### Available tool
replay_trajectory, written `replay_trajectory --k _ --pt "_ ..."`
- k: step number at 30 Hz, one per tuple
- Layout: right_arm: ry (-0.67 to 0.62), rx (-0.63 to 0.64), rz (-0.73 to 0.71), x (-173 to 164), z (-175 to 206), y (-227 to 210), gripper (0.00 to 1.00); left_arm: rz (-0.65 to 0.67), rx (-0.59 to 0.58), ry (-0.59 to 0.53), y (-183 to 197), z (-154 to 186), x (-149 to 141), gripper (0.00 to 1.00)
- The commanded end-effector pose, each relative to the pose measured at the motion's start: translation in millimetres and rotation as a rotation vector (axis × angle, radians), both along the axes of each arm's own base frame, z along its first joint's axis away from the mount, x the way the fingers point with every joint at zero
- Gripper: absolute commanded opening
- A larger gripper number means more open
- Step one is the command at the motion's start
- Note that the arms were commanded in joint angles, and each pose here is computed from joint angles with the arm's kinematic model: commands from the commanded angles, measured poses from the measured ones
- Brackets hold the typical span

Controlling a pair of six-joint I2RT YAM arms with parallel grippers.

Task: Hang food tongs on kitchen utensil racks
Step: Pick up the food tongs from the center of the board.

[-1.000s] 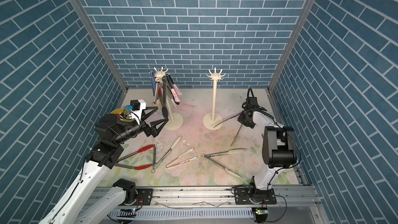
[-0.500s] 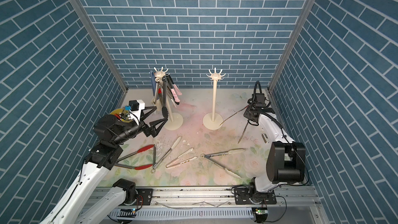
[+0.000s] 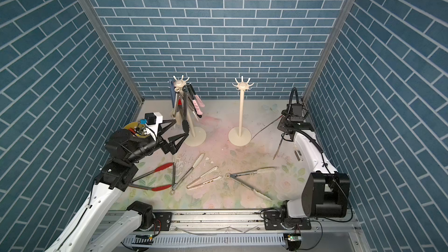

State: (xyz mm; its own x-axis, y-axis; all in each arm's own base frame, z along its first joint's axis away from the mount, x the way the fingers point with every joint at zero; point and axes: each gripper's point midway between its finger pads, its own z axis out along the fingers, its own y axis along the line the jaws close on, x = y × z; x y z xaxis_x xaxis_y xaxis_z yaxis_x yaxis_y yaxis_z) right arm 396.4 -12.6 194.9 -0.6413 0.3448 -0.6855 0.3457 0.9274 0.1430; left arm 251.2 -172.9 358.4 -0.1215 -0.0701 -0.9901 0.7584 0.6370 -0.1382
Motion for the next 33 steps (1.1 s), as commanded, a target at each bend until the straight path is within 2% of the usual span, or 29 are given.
replay_trajectory --k 1,23,33 --pt "-0.093 -0.058 -0.004 1.8 30.0 -8.3 0.00 -0.008 -0.003 -0.036 -0.8 11.2 -4.8 0.99" --pt "-0.315 -0.159 0.109 -9.0 82.7 -3.8 0.00 -0.004 -0.002 -0.031 -0.5 9.5 -3.7 0.99" --pt "-0.495 -0.151 0.321 -17.2 121.1 31.0 0.00 -0.001 -0.001 -0.031 -0.2 9.4 -2.9 0.99"
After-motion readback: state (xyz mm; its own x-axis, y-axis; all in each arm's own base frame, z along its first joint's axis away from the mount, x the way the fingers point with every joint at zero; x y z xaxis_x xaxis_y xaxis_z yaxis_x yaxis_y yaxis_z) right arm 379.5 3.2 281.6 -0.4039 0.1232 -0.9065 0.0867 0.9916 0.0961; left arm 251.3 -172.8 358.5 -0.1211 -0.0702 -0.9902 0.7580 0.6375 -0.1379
